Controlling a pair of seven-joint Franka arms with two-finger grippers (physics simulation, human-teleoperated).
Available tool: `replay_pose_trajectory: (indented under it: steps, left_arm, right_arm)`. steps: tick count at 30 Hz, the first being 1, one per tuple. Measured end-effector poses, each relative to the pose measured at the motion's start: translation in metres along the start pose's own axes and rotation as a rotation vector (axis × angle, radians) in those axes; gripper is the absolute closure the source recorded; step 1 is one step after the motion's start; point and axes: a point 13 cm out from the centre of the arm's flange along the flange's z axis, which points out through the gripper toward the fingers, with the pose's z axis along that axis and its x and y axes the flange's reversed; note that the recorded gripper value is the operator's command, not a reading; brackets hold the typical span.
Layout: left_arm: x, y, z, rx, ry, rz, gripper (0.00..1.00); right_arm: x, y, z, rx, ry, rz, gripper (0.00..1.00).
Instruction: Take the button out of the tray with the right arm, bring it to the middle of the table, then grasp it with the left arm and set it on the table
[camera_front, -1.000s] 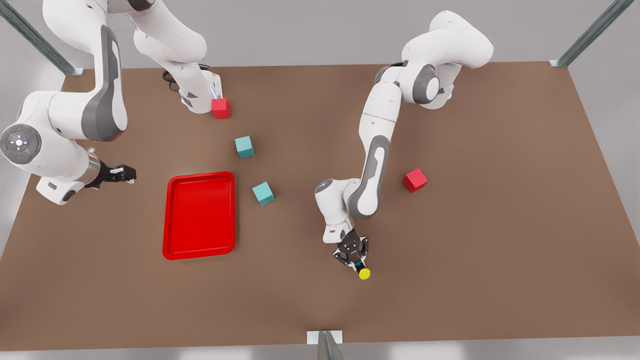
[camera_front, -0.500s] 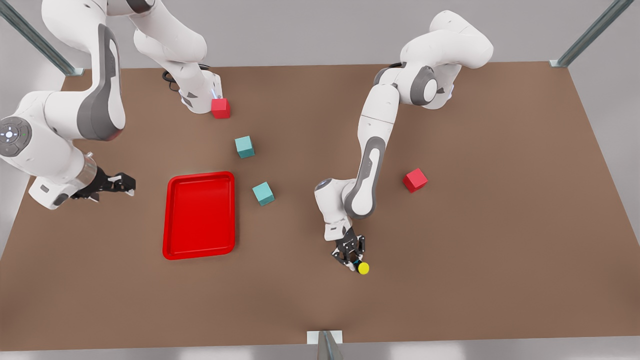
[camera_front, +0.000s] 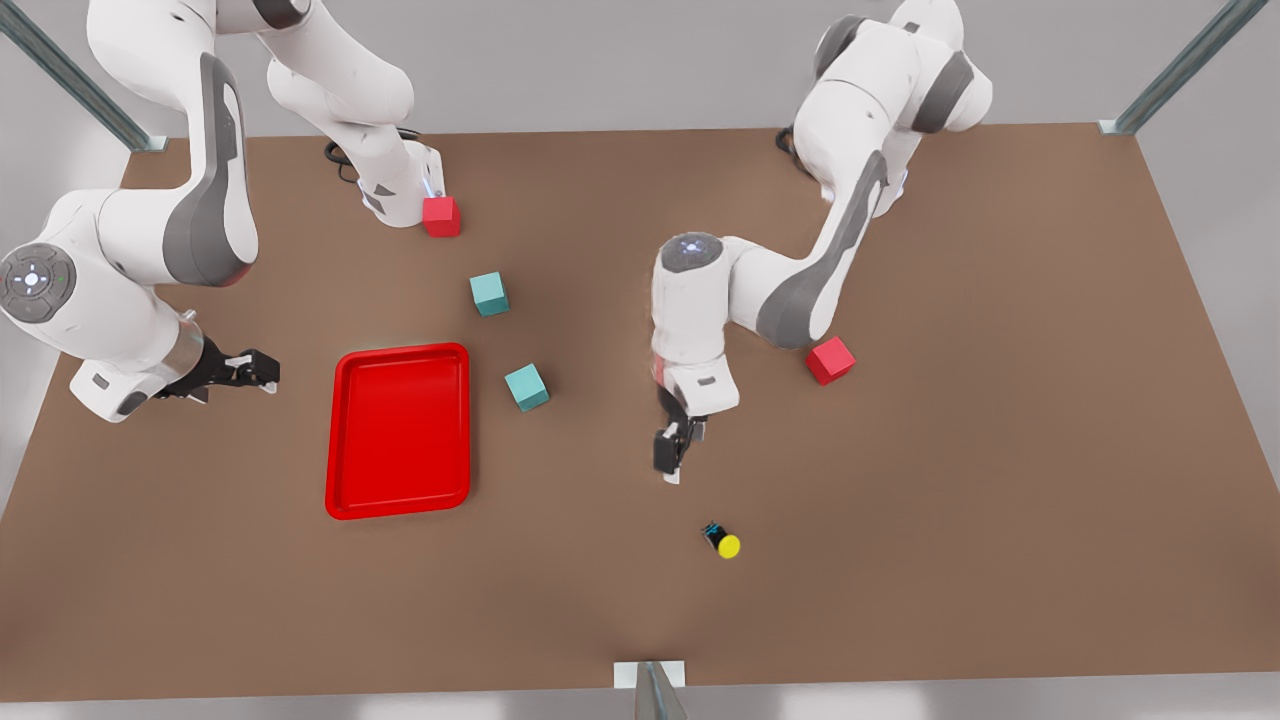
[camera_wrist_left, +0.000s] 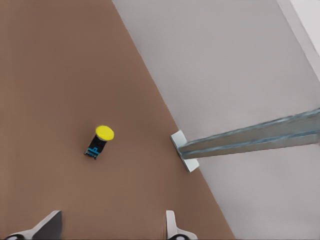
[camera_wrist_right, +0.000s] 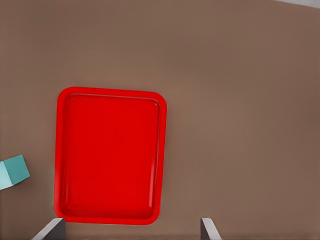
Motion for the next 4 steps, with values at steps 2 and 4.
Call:
replay_pose_trajectory:
  steps: [2,4]
  left_arm:
    - [-0.031,0.014,-0.020,-0.102,0.051,0.008,0.00]
    - [-0.032,0.032,-0.033,-0.185,0.096,0.077,0.00]
  right_arm:
    - [0.001,0.000,0.001,-0.001,0.003,0.003,0.00]
    - [0.001,0.000,0.003,-0.001,0.006,0.006,0.00]
